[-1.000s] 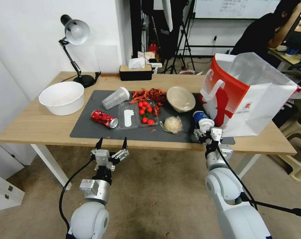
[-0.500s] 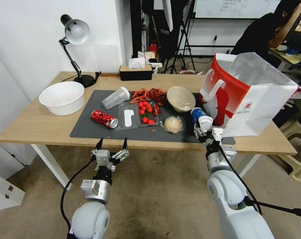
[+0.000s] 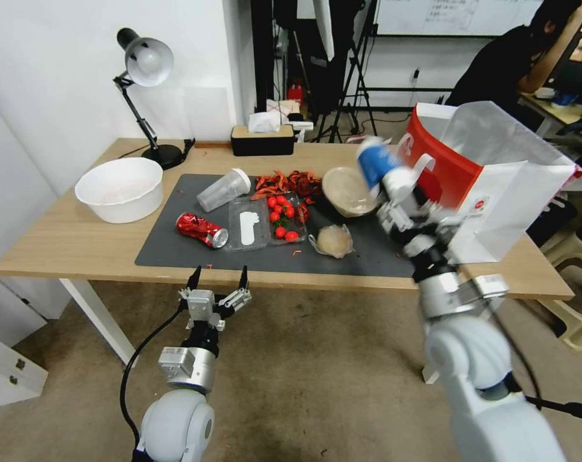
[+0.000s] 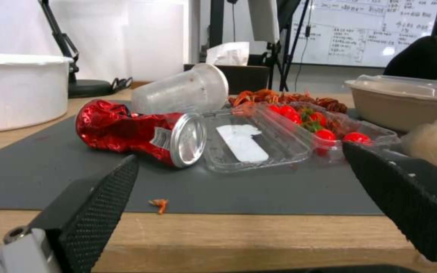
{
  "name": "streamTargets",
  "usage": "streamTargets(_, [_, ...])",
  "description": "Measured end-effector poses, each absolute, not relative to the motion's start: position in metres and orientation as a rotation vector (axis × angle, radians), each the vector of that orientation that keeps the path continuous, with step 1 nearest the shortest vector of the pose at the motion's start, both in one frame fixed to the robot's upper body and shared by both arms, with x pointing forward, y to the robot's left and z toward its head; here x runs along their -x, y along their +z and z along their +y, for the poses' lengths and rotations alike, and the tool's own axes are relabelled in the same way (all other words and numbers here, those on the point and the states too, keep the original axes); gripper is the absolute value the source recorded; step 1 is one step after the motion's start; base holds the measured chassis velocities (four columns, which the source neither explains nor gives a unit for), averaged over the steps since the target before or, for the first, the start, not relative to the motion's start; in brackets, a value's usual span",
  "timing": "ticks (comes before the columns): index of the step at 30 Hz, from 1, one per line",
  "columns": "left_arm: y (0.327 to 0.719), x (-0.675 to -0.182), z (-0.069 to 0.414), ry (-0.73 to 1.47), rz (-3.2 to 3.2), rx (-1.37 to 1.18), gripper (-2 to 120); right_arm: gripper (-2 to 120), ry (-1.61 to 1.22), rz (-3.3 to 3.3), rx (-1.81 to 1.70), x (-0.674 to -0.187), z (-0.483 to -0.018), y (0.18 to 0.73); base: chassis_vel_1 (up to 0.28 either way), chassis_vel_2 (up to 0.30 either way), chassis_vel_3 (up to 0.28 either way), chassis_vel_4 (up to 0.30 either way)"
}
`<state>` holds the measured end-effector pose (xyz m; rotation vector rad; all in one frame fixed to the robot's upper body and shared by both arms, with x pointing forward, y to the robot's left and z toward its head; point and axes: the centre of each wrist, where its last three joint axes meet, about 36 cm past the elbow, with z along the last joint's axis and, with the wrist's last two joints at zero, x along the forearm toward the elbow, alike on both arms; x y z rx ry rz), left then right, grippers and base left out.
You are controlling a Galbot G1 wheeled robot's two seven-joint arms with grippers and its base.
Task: Pick up the trash from the table and place it into the takeout bag.
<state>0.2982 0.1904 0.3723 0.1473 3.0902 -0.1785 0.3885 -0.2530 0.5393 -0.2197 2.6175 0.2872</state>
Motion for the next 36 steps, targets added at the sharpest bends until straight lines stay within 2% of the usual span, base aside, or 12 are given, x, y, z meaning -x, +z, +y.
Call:
streamTargets(4, [0.371, -0.297, 0.189, -0.172, 3.093, -0.149, 100, 59, 0.270, 2.650, -0.018, -0.412, -0.279, 0.576, 0.000, 0.000, 0.000, 0.000])
streamTargets(11, [0.369, -0.296, 0.188, -0.168, 3.094, -0.147, 100, 59, 0.272, 2.800, -0.398, -0.438, -0.297, 0.595, 0.000, 0.000, 0.000, 0.000])
streamTargets(15, [0.369, -0.296, 0.188, -0.167, 3.093, -0.143, 100, 59, 0.298, 2.837, -0.446, -0.448, -0.299, 0.600, 0.000, 0.000, 0.000, 0.000])
streamTargets(17, [0.369, -0.295, 0.188, -0.167, 3.093, -0.141, 100, 63, 0.305, 2.842, -0.444, -0.449, -0.298, 0.602, 0.000, 0.000, 0.000, 0.000])
streamTargets(20, [0.368, -0.295, 0.189, -0.165, 3.093, -0.136, 100, 76, 0.311, 2.851, -0.437, -0.450, -0.297, 0.602, 0.000, 0.000, 0.000, 0.000])
streamTargets(21, [0.368, -0.295, 0.189, -0.165, 3.093, -0.136, 100, 76, 0.311, 2.851, -0.437, -0.450, -0.297, 0.602, 0.000, 0.000, 0.000, 0.000])
streamTargets(23, [0.368, -0.295, 0.189, -0.164, 3.093, -0.132, 100, 87, 0.313, 2.853, -0.430, -0.450, -0.296, 0.602, 0.000, 0.000, 0.000, 0.000])
streamTargets(27, [0.368, -0.296, 0.189, -0.164, 3.091, -0.130, 100, 99, 0.313, 2.850, -0.425, -0.450, -0.297, 0.603, 0.000, 0.000, 0.000, 0.000])
streamTargets(36, [0.368, -0.296, 0.190, -0.160, 3.090, -0.131, 100, 100, 0.320, 2.819, -0.384, -0.446, -0.300, 0.603, 0.000, 0.000, 0.000, 0.000])
